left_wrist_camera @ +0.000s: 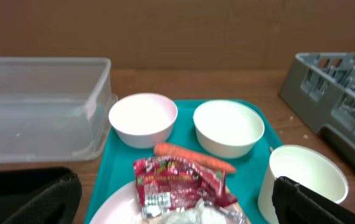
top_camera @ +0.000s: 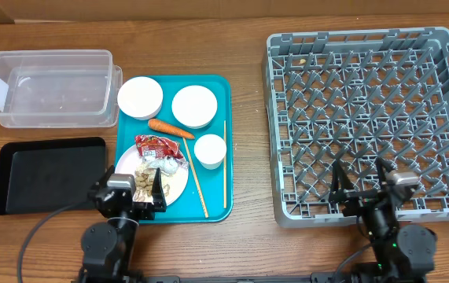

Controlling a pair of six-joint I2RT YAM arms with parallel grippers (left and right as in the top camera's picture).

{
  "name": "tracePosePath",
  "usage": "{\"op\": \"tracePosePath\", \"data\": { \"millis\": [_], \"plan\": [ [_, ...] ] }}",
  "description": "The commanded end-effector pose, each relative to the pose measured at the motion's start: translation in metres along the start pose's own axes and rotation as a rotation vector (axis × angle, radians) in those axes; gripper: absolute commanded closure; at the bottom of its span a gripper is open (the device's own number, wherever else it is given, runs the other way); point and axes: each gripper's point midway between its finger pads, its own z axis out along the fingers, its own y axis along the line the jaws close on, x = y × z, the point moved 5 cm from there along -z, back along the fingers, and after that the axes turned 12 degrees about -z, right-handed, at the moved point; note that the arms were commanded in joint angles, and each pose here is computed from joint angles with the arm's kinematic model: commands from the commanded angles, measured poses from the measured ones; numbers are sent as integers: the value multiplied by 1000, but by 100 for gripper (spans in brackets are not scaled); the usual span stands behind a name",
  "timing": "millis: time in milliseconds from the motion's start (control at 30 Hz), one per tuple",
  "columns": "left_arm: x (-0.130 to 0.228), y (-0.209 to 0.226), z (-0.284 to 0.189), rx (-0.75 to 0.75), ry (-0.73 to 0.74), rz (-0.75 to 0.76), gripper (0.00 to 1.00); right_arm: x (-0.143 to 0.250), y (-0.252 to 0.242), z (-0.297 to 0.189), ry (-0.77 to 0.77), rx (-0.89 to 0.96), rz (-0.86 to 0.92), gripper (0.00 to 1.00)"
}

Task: Sort waste into correct bins and load items into the dishwasher
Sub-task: 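Reach the left gripper to the red wrapper on the plate and grasp it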

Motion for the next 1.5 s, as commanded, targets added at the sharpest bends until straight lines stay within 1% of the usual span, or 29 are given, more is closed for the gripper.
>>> {"op": "tracePosePath", "data": {
  "millis": [0, 100, 167, 200, 267, 300, 367, 433, 533, 567, 633, 700, 800, 833, 867, 933, 1067, 1100, 1167, 1233, 1300, 1333, 1367, 1400, 1467],
  "plan": [
    [-44, -9, -1, -22, 20, -35, 0, -37, 1, -10, 44, 6, 33, 0],
    [-67, -17, 12, -37, 122, -33, 0, -55, 2, -9, 149, 9, 44, 0],
    [-84, -28, 28, -25, 251, -38, 0, -66, 1, -5, 247, 11, 50, 0],
    [-89, -32, 35, -24, 312, -41, 0, -71, 1, -3, 319, 13, 53, 0],
    [-103, -40, 55, -58, 536, -55, 0, -74, 1, 2, 510, 18, 72, 0],
    [-105, -43, 59, -54, 593, -63, 0, -73, 0, 4, 580, 18, 55, 0],
    [-106, -46, 66, -59, 672, -72, 0, -70, -1, 8, 651, 22, 54, 0],
    [-102, -49, 74, -41, 714, -89, 0, -62, -2, 13, 712, 22, 60, 0],
    [-88, -52, 86, -9, 783, -114, 0, -52, -3, 19, 771, 23, 66, 0],
    [-77, -52, 89, -2, 841, -129, 0, -51, -3, 21, 781, 23, 67, 0],
    [-62, -48, 100, -21, 897, -136, 0, -49, -3, 24, 790, 23, 67, 0],
    [-47, -43, 111, -73, 948, -187, 0, -47, -4, 26, 803, 24, 68, 0],
    [-18, -31, 128, -225, 1027, -321, 0, -44, -4, 28, 819, 24, 70, 0],
    [-4, -25, 134, -295, 1063, -373, 0, -43, -4, 29, 823, 24, 71, 0],
    [6, -22, 140, -330, 1083, -401, 0, -42, -4, 30, 828, 24, 71, 0],
    [22, -18, 150, -379, 1106, -453, 1, -41, -4, 30, 839, 24, 72, 0],
    [40, -13, 166, -411, 1113, -491, 10, -40, -4, 31, 842, 24, 73, 0],
    [44, -12, 169, -416, 1113, -498, 13, -40, -4, 31, 841, 24, 73, 0],
    [51, -10, 175, -419, 1119, -497, 28, -40, -4, 31, 842, 24, 73, 0],
    [52, -10, 175, -421, 1121, -497, 48, -40, -4, 31, 842, 24, 73, 0],
    [51, -10, 175, -419, 1119, -497, 62, -40, -4, 31, 842, 24, 73, 0],
    [51, -10, 175, -419, 1118, -497, 73, -40, -4, 31, 842, 24, 73, 0],
    [51, -10, 175, -420, 1119, -497, 78, -40, -4, 31, 842, 24, 73, 0],
    [51, -10, 175, -420, 1119, -497, 80, -40, -4, 31, 842, 24, 73, 0],
    [50, -10, 176, -419, 1114, -496, 92, -40, -4, 31, 842, 24, 73, 0]
  ]
}}
